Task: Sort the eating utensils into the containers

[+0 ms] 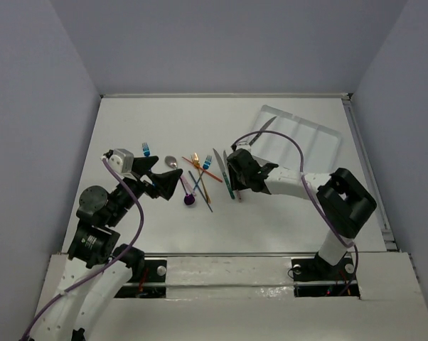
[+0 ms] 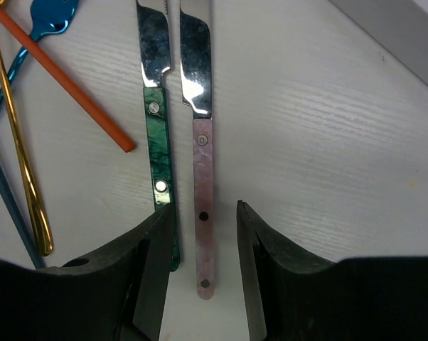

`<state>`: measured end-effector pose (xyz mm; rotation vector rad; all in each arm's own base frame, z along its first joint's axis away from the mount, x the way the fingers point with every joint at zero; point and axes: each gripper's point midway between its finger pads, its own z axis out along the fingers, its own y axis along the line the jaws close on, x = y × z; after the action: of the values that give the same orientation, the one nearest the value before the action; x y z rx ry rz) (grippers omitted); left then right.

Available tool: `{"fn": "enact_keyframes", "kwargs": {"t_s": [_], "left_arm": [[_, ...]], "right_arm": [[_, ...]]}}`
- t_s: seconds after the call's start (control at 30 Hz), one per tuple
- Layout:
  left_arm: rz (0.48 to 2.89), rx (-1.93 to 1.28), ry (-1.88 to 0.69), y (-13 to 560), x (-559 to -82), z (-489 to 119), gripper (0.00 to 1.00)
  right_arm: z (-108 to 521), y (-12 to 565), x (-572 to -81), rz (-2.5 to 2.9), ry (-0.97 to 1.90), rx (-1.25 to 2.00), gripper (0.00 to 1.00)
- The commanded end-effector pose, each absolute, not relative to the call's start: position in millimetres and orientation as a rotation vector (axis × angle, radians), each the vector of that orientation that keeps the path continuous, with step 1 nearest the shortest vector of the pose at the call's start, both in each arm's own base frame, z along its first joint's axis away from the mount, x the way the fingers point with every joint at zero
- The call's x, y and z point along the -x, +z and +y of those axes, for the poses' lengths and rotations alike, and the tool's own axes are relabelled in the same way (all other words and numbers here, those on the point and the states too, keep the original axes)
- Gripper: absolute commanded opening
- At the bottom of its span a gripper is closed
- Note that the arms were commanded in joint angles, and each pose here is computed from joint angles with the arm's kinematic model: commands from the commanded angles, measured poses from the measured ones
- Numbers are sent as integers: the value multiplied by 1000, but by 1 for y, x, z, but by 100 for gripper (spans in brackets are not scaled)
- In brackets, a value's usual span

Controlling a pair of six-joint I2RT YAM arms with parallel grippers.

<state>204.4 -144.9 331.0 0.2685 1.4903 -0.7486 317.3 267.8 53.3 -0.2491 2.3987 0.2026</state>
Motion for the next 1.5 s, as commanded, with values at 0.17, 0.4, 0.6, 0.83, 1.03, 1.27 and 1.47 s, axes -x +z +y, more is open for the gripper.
{"fn": "enact_keyframes", "kwargs": {"t_s": [0.17, 0.4, 0.6, 0.83, 1.03, 1.27, 1.47], "left_arm": [[1454, -286, -760, 340, -204, -148, 99], [1449, -287, -761, 341, -203, -148, 99], [1449, -287, -761, 341, -203, -148, 99], [1447, -290, -766, 341, -202, -148, 99], [1449, -295, -770, 341, -201, -149, 99], [1438, -297, -771, 343, -199, -148, 99], [1436, -294, -767, 343, -199, -148, 99]], "right_arm": [[268, 35, -321, 2430, 153, 267, 43], [259, 23, -322, 2461, 60, 267, 22], [259, 52, -330, 2388, 81, 229, 0], [271, 123, -344, 2205, 222, 189, 0], [242, 160, -398, 2103, 359, -47, 0], [190, 178, -458, 1979, 301, -381, 0], [175, 161, -502, 2005, 288, -459, 0]]}}
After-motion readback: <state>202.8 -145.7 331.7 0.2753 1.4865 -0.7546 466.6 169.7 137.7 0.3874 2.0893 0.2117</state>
